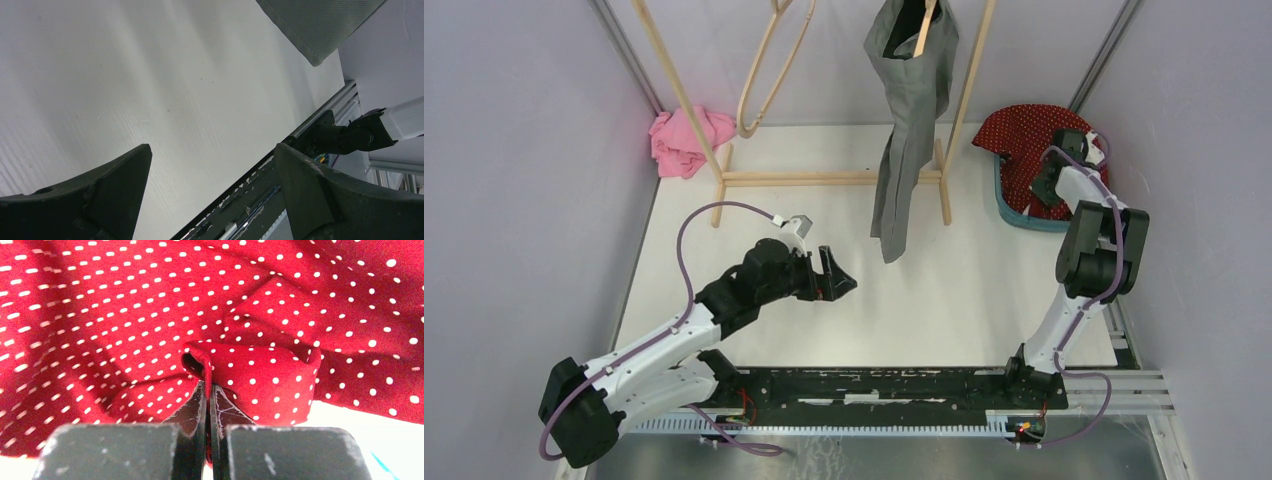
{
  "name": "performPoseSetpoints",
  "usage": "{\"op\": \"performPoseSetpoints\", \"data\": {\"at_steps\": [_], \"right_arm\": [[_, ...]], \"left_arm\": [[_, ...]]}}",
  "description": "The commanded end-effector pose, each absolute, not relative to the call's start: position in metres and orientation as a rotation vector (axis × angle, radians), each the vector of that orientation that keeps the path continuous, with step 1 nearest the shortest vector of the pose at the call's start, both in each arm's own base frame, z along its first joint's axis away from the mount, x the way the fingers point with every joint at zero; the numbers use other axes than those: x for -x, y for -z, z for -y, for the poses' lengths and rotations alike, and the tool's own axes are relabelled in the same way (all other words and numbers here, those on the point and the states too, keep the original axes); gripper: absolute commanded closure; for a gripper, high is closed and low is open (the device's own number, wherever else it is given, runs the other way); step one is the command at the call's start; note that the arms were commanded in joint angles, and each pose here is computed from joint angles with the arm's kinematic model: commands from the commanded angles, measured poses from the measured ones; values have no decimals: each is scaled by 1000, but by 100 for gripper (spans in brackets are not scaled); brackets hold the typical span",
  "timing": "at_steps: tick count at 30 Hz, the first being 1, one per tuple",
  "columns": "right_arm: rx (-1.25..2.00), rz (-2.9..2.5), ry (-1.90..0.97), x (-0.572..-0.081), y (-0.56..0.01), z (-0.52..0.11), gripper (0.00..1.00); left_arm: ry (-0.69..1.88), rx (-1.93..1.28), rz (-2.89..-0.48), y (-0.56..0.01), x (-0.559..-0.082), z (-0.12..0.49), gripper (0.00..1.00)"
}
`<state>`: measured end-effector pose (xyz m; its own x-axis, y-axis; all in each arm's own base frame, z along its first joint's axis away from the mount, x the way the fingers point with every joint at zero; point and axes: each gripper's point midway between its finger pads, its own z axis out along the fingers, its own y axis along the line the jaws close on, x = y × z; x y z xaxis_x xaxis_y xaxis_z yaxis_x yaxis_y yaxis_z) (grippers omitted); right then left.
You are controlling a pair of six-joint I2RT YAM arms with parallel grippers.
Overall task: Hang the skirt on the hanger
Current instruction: Pick up the skirt from the bin.
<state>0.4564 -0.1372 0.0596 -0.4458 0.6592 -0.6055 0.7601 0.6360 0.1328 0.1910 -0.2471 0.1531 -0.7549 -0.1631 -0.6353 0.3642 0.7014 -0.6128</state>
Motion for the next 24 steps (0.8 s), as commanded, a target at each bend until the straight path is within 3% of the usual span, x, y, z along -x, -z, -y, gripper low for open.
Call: {"op": "performPoseSetpoints", "data": {"at_steps": [1, 12, 24], "right_arm": [[-997, -2053, 74, -480, -136, 120, 99], [-854, -1798, -95, -474, -273, 95, 99], [-717, -1523, -209, -426, -423, 77, 99]], "left_arm": [[1024, -161, -2171, -167, -195, 251, 1], [1012, -142, -2161, -174, -193, 245, 1], [1003, -139, -2164, -172, -190, 241, 1]]}}
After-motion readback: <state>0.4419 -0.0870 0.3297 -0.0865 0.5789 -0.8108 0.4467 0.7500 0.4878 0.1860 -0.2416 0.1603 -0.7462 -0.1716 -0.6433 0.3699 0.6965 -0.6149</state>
